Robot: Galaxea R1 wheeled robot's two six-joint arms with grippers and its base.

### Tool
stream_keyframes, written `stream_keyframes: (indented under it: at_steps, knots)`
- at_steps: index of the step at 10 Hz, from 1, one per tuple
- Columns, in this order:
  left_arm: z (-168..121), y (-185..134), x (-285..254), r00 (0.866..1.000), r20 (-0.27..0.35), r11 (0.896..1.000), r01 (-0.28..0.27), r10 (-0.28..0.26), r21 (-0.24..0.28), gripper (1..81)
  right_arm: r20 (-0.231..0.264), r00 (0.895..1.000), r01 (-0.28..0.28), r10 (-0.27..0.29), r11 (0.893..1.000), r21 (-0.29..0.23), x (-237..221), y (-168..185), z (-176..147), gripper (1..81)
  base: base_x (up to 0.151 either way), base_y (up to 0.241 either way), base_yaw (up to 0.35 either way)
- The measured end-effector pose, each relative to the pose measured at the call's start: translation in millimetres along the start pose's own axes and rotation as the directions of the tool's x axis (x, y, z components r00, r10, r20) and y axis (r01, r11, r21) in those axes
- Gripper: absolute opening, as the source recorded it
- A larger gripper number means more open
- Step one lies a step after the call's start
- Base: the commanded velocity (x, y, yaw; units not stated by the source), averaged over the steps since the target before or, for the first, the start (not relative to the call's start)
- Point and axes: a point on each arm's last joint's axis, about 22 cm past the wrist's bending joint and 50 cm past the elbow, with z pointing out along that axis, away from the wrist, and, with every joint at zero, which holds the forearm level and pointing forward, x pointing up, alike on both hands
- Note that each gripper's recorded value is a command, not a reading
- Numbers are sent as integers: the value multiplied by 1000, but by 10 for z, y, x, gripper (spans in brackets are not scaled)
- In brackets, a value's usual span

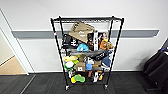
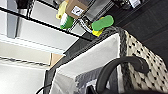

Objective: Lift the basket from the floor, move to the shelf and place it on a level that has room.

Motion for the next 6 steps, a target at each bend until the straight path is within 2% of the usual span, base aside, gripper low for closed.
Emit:
stream_keyframes:
  at_steps: [2, 6]
  knots:
    - [53, 164, -37, 1000, 22, 1000, -18, 19, -20, 10, -28, 1000, -12, 12, 1000, -14, -48, 13, -209, 10, 0, 0, 0]
    - [-86, 186, -241, 999, 36, 1000, 6, -6, -8, 10, -11, 999, -31, 31, 999, -19, -231, -56, -326, 10, 0, 0, 0]
